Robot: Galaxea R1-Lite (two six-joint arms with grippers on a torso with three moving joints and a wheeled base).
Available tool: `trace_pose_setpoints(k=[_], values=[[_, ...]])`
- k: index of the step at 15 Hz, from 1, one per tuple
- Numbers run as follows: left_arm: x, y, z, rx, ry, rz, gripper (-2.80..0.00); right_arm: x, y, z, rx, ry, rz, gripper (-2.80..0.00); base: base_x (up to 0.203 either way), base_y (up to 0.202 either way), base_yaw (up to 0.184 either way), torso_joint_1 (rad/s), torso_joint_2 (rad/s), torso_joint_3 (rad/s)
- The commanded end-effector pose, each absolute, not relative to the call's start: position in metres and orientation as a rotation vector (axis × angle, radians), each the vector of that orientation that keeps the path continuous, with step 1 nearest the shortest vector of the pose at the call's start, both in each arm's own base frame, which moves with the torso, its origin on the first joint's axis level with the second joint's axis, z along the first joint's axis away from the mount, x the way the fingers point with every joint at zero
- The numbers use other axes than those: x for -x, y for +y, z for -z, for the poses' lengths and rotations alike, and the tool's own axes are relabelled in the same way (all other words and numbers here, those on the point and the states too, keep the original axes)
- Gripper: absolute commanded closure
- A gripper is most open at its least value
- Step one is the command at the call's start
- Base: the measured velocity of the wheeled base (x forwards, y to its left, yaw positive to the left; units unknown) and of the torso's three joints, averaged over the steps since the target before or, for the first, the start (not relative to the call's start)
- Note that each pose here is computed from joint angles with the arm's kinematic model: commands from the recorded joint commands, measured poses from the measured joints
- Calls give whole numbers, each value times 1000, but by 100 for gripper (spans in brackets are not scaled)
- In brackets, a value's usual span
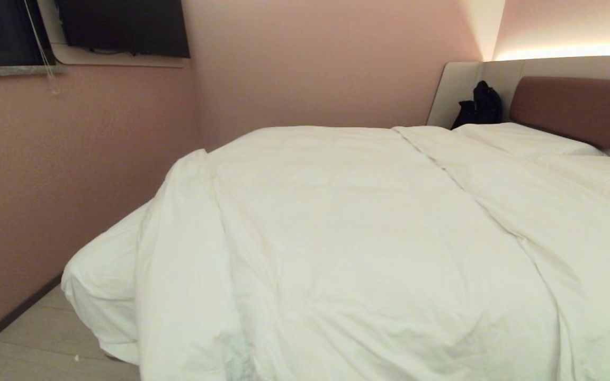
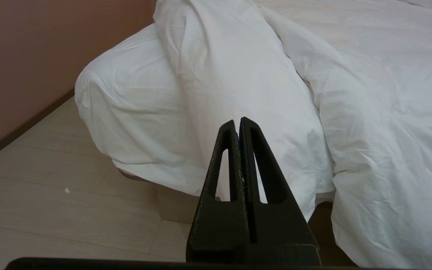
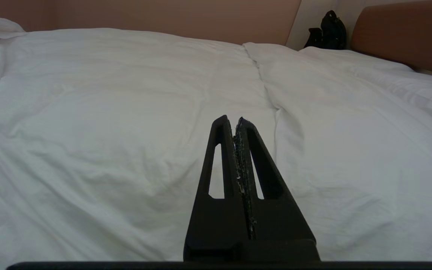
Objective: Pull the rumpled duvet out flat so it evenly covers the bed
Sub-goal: Hold the folded corner of the quilt
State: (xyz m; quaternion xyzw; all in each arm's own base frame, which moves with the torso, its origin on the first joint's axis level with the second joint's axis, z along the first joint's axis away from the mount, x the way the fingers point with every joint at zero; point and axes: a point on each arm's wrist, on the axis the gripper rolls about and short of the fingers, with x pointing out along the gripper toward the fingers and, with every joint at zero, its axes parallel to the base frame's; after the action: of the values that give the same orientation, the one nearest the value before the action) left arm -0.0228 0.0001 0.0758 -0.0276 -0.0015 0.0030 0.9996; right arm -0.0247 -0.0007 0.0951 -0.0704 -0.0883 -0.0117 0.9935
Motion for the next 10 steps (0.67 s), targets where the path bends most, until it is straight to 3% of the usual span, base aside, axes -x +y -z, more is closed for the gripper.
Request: trace_pose_setpoints(k=[1,5,10], values=[[23,0,-76,55,-3,-5,0,23,0,-87,139,-108,1,0,0,0,0,0,0,0],[23,0,-76,55,-2,-5,0,23,0,-76,102,-4,-35,0,0,0,0,0,0,0],[23,0,-76,58,-2,-6,0,23,0,-76,36,-2,-26,0,0,0,0,0,0,0]])
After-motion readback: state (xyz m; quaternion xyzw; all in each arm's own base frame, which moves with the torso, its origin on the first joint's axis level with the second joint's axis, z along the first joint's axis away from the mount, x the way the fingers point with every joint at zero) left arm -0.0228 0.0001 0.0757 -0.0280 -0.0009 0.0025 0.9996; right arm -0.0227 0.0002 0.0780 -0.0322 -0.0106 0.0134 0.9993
